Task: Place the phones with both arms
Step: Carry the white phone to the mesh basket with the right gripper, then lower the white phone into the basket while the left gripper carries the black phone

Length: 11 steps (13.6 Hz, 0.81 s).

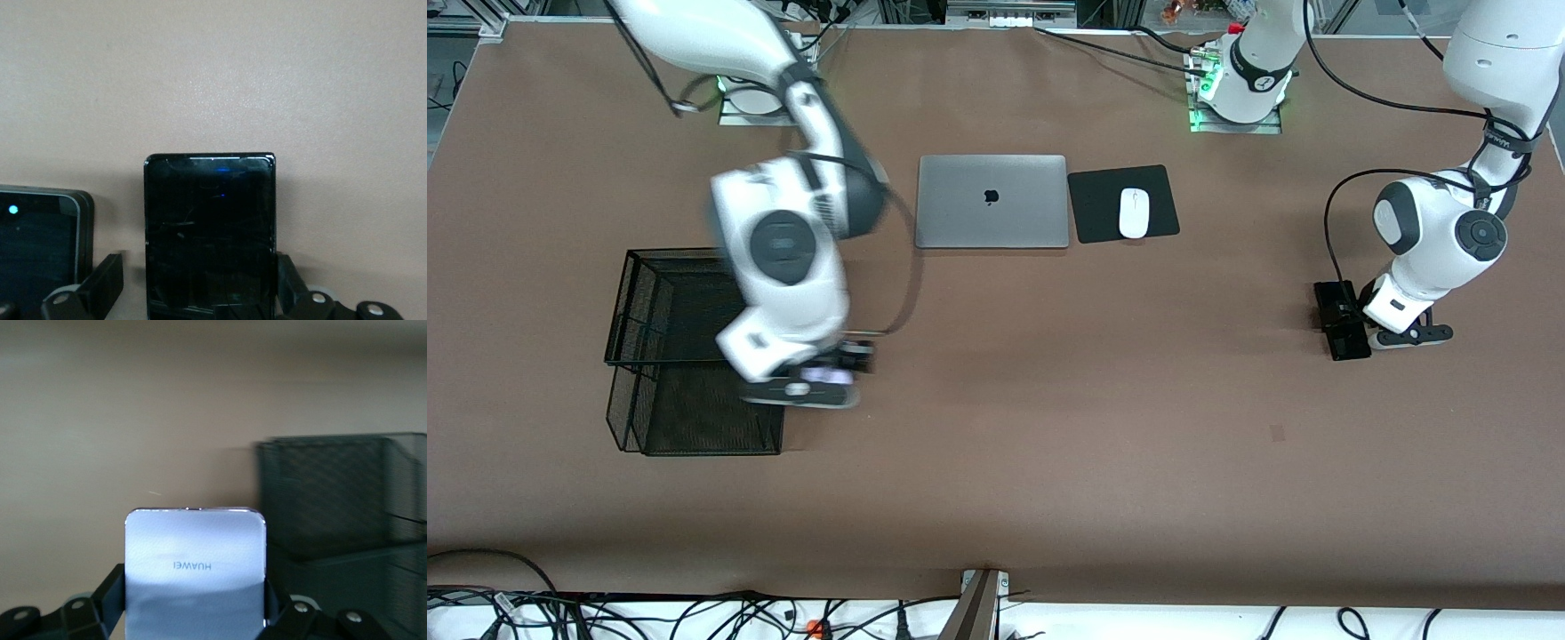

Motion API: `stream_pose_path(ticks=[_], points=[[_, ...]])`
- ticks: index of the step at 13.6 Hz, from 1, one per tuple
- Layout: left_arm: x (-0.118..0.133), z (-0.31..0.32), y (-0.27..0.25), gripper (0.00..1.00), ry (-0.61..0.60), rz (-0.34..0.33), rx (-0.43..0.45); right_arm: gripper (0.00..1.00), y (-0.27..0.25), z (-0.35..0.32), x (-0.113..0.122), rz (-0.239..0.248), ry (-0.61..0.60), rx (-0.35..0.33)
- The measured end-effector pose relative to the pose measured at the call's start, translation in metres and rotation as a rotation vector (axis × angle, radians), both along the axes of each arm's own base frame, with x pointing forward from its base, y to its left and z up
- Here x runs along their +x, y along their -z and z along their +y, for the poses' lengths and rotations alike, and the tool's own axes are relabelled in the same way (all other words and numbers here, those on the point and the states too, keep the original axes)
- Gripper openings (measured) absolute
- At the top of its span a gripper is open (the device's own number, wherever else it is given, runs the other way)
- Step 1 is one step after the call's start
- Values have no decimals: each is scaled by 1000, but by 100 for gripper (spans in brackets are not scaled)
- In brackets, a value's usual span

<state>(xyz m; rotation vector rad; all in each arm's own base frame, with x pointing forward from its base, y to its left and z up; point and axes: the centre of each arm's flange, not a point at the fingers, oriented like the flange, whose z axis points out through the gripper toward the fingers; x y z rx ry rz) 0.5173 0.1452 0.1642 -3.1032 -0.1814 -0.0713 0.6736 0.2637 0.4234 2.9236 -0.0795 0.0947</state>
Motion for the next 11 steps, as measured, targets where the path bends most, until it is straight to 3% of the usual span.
stream_pose_path(ticks=[3,5,8,10,11], points=[[-1,0,5,100,0,4,-2,84,-14,-95,-1,104,18,-37],[-1,0,7,100,0,-1,-1,84,-12,-157,-14,162,22,-26],[-1,-1,7,96,-8,-4,-2,84,-2,-225,-48,180,36,13],[0,-1,2,82,-29,-11,-1,84,17,-254,-79,178,51,41],[0,-1,2,81,-39,-11,-2,84,28,-264,-93,174,59,54]])
